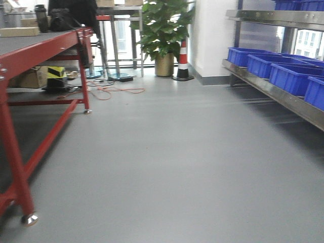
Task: Place valve from conveyor to right shelf box
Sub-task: 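Drive the base to the steel shelf of blue boxes holding both valves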
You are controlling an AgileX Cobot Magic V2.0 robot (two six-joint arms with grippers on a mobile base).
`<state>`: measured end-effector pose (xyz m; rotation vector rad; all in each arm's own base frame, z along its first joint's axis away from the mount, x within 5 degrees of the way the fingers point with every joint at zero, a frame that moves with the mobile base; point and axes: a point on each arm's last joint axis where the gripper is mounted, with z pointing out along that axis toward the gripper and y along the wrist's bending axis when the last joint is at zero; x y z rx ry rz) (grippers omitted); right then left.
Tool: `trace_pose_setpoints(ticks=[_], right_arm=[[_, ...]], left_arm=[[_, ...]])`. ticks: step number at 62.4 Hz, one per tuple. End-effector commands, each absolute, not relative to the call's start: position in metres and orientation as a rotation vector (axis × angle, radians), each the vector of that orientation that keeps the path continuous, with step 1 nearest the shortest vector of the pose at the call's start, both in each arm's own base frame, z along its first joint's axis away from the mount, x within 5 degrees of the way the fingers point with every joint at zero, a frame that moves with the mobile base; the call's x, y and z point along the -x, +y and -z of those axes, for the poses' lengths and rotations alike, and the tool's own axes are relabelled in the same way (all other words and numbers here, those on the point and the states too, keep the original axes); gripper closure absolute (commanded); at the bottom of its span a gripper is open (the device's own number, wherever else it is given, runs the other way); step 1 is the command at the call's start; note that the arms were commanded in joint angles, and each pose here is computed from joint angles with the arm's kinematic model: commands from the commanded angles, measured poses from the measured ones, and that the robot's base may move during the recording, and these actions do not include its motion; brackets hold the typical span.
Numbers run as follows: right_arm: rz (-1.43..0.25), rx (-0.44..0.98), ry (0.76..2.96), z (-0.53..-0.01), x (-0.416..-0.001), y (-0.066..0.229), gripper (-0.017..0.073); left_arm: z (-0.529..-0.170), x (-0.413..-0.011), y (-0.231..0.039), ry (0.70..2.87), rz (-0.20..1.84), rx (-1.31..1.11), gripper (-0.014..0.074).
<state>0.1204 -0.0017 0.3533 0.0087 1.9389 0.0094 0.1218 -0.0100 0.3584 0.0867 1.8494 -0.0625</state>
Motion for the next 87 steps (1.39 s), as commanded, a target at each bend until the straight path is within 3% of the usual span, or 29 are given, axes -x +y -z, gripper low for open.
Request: trace_pose_setpoints(ticks=[1, 87], right_arm=[[0.009, -0.010, 1.845, -0.3643, -0.1200, -0.0028, 0.0722], [0.009, -0.010, 1.845, -0.3643, -0.1200, -0.0028, 0.0722]], left_arm=[[-0.3661, -0.1214, -0.0092, 1.780, 0.061, -0.074, 0.0705], [-0.3661, -0.1214, -0.0092, 1.780, 0.061, -0.074, 0.0705]])
